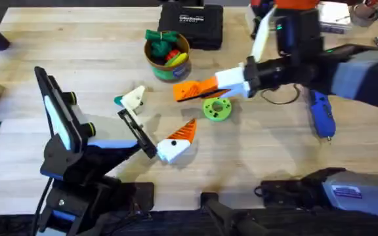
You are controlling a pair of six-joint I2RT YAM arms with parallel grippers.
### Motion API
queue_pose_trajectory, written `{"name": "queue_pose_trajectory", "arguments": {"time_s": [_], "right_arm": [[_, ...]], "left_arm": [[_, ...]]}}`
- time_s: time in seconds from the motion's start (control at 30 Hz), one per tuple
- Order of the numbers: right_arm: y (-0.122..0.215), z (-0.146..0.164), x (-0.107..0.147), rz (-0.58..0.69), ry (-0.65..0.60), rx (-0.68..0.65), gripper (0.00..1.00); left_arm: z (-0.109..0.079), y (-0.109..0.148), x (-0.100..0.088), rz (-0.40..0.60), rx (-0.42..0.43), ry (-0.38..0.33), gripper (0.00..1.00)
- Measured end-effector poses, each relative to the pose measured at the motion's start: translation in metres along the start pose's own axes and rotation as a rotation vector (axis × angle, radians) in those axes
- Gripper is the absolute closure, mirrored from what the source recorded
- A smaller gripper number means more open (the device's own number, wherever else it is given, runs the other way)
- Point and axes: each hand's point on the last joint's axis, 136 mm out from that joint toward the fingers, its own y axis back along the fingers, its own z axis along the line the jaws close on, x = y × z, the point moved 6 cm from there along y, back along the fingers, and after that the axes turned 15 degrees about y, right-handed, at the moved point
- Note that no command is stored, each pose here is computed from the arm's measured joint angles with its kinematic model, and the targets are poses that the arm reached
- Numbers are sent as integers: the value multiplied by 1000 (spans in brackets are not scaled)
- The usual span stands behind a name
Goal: Pick up the gripper from the table and insert it into the empty holder that is missing its gripper. Then pick up a screw, insert it into the mounting hole, and use the screwdriver to tighten it. Finally, clean up the table by picking up the vegetable and placing it into the bucket.
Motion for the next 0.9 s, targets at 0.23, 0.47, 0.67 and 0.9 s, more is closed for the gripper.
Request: {"name": "queue_pose_trajectory", "arguments": {"time_s": [0.23,0.47,0.67,0.9], "right_arm": [[-39,-4,-9,56,-106,-134,988],[-48,0,-10,82,-174,-170,988],[-49,2,-13,92,-218,-180,988],[-61,7,-35,147,-207,-256,988]], "left_arm": [[0,0,0,0,0,1,15],[0,0,0,0,0,0,15],[0,0,0,0,0,0,15],[1,0,0,-3,-10,0,15]]}}
